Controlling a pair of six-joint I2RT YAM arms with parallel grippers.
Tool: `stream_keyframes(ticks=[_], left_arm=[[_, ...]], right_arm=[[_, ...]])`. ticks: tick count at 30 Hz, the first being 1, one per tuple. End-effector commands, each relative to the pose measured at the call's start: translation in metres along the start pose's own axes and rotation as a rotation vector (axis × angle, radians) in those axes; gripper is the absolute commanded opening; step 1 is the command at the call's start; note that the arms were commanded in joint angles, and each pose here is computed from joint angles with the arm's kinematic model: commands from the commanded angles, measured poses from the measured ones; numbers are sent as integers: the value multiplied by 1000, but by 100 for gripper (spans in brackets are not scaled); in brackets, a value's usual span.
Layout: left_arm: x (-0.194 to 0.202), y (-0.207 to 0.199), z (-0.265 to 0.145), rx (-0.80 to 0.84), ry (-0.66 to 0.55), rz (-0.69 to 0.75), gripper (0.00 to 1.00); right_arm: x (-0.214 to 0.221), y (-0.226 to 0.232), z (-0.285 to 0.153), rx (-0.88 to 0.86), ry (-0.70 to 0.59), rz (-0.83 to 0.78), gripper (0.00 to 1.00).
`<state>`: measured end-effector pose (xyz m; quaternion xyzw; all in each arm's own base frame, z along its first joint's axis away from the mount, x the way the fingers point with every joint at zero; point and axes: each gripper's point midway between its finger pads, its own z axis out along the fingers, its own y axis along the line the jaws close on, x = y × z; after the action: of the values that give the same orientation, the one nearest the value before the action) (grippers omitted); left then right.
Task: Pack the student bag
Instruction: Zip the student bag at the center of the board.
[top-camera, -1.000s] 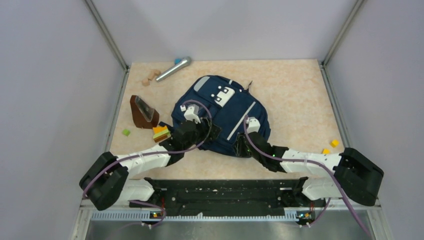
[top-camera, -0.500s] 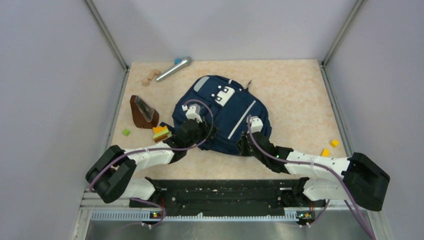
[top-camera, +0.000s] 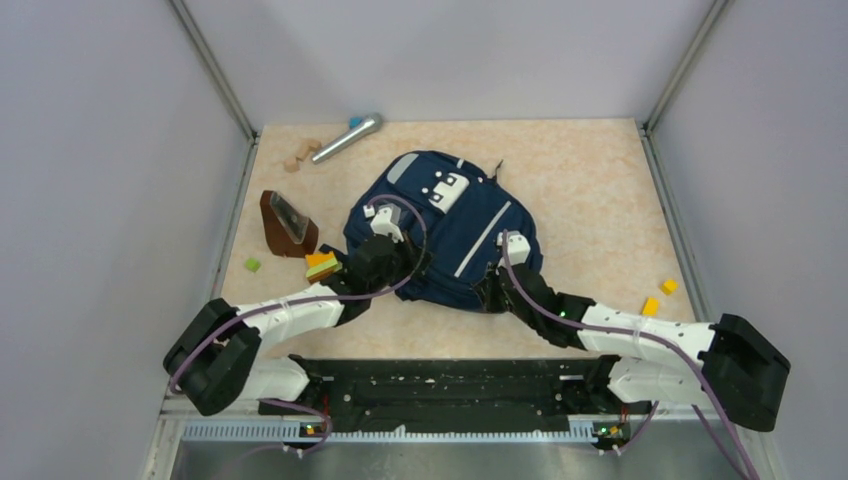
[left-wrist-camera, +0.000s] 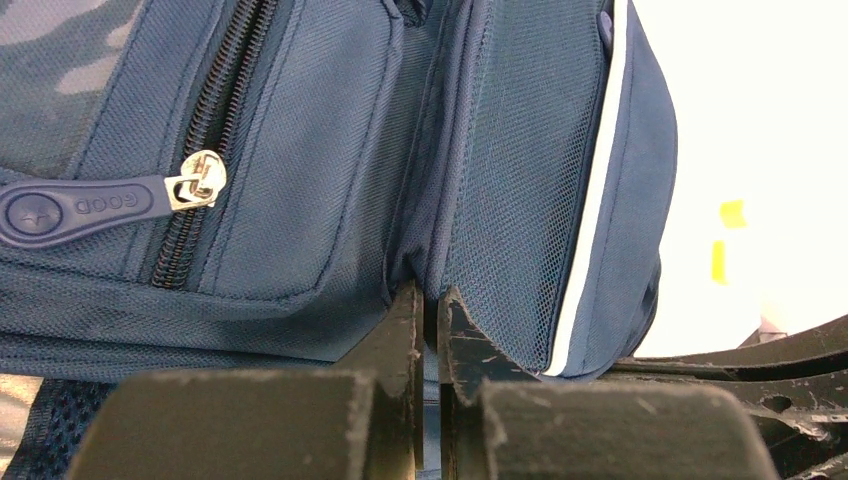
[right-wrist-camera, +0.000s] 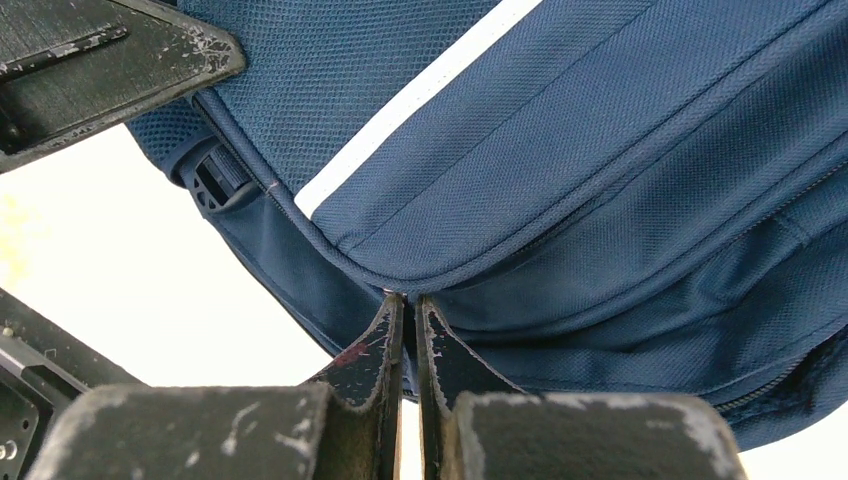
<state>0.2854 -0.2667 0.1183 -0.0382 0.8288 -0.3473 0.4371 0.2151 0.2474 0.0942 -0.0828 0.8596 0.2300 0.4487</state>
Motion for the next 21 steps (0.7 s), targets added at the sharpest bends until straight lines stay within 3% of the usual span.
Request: stream_keyframes(ticks=[1,21], left_arm=[[-42,-10,-7,19,-111,50,0],[-42,5,-20,-8,-99,106,0]], right_arm=[[-19,-8,-3,39,-43,-17,0],[-42,-69,-2,234,-78,-75,0]])
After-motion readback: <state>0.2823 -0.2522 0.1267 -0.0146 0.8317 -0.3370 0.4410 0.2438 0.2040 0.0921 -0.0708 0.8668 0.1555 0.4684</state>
